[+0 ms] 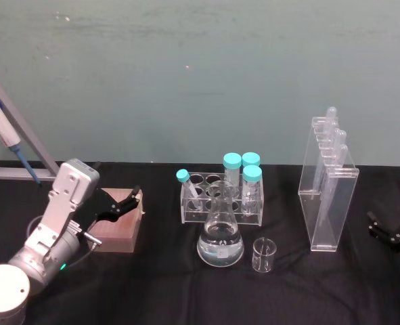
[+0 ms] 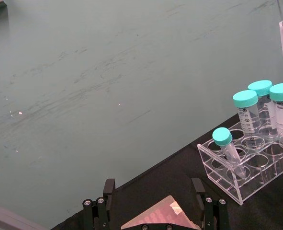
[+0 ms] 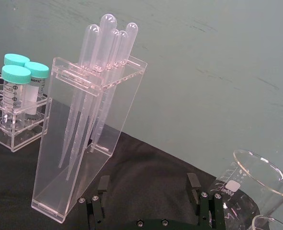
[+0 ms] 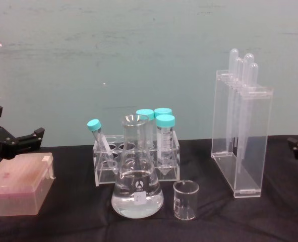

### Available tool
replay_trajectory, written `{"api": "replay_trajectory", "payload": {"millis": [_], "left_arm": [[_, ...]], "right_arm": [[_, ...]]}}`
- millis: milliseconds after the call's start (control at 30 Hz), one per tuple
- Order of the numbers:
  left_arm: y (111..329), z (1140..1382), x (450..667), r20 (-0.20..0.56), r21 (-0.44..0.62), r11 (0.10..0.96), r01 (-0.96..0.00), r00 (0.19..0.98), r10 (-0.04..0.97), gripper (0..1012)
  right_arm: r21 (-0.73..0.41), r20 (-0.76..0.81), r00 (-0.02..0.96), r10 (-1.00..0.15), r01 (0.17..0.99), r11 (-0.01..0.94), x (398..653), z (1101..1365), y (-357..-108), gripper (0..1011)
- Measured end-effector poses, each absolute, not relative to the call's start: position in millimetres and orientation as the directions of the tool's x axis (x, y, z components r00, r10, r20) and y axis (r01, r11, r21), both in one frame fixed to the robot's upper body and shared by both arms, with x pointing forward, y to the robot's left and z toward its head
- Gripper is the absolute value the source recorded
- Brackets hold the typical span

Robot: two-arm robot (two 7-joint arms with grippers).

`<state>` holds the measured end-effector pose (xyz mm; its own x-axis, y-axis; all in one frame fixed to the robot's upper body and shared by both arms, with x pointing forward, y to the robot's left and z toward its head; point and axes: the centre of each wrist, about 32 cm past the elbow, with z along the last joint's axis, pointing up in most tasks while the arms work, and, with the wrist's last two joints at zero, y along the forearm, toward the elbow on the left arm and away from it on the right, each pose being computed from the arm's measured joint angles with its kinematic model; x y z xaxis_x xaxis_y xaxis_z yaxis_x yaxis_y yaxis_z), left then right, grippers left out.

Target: Place the experimental apparatus aside using one hand.

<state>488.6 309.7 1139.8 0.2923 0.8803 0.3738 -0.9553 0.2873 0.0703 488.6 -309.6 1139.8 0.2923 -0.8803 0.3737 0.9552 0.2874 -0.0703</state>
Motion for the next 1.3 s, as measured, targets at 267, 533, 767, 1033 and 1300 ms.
{"api": "replay_trajectory", "payload": {"millis": [267,533,767,1033,1300], "left_arm": [[310,1140,489,0.374,0.070,0.287,-0.955,0.292,0.880,1000],[310,1140,489,0.374,0.070,0.287,-0.955,0.292,0.880,1000],[310,1140,489,0.374,0.070,0.287,-0.955,0.292,0.880,1000],[310,1140,489,0.374,0.070,0.287,-0.955,0.292,0.880,1000],[310,1140,489,0.374,0.070,0.287,-0.955,0.292,0.880,1000]], "right_arm": [[-0.070,0.374,0.292,-0.880,0.955,0.287,489,1140,-310,1003],[-0.070,0.374,0.292,-0.880,0.955,0.287,489,1140,-310,1003],[-0.076,0.353,0.285,-0.891,0.958,0.276,489,1141,-309,1003],[-0.062,0.305,0.246,-0.920,0.969,0.238,484,1144,-307,1003],[-0.070,0.254,0.237,-0.937,0.971,0.227,471,1150,-308,1003]]}}
